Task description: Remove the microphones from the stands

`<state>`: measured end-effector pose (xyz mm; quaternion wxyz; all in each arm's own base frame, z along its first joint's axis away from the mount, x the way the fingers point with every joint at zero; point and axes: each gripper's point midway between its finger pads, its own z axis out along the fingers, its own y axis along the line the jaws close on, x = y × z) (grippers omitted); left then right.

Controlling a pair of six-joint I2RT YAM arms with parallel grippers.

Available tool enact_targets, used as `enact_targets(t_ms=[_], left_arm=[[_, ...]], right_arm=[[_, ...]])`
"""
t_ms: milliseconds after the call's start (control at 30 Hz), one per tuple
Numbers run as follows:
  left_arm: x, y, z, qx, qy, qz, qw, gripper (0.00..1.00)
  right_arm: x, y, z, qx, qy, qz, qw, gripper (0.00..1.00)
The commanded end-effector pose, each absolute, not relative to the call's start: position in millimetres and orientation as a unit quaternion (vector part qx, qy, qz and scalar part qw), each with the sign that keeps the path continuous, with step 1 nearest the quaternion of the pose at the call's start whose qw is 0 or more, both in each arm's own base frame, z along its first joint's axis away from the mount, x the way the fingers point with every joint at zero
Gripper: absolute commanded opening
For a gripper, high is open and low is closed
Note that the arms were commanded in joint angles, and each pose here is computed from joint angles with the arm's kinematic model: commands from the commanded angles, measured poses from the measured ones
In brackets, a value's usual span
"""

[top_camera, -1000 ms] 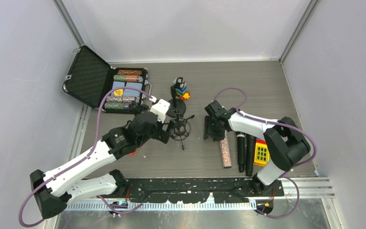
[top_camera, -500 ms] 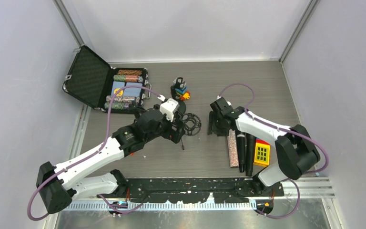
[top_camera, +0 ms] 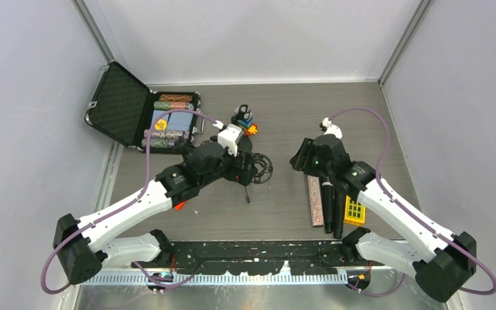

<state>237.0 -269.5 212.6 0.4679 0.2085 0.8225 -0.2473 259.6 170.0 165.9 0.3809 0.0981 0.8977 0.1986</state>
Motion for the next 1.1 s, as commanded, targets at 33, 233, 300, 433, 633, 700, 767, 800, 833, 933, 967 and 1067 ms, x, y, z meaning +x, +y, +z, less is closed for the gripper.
enact_targets(t_ms=[33,233,300,433,633,700,767,800,833,933,967,1067], left_arm=[[231.7,-259.4,270.2,0.169,0.776,-0.298,0.53,1.0],[227.6,-215.5,306.7,0.13,0.751,-0.265,0.591,1.0],[233.5,-199.4,316.9,0.085,0.744,-0.251,0.613,1.0],[239.3,-173.0,319.3,0.05,0.759,-0.193,0.62,1.0],[250.7,-141.5,313.0,-0.037,0.772,-0.124,0.622,1.0],[250.6,-136.6,311.6,-0.049,0.771,-0.118,0.624,1.0],[250.6,-132.1,312.1,-0.058,0.767,-0.114,0.629,1.0],[250.3,-130.1,312.4,-0.06,0.766,-0.112,0.63,1.0],[250.1,-128.0,311.9,-0.059,0.766,-0.106,0.631,1.0],[249.8,-120.0,311.3,-0.068,0.765,-0.09,0.634,1.0],[249.9,-118.1,310.9,-0.072,0.764,-0.087,0.635,1.0],[249.2,-115.2,312.2,-0.079,0.761,-0.087,0.638,1.0]], right_arm=[[264.9,154.3,192.4,0.133,0.864,0.205,0.441,0.56],[264.6,140.0,217.5,0.175,0.807,0.241,0.509,0.63],[262.0,136.2,226.9,0.189,0.782,0.265,0.532,0.66],[252.4,121.2,247.7,0.211,0.737,0.291,0.572,0.7],[235.3,97.8,270.8,0.235,0.699,0.3,0.604,0.7],[230.3,92.2,276.6,0.238,0.695,0.298,0.609,0.7],[226.3,86.6,280.4,0.241,0.695,0.292,0.611,0.7],[223.6,82.5,283.1,0.244,0.694,0.288,0.613,0.7],[221.7,80.2,287.6,0.246,0.69,0.289,0.616,0.7],[219.3,77.8,290.5,0.249,0.688,0.289,0.617,0.7],[218.9,78.0,290.7,0.248,0.688,0.29,0.617,0.7],[219.1,78.4,290.0,0.247,0.69,0.289,0.616,0.7]])
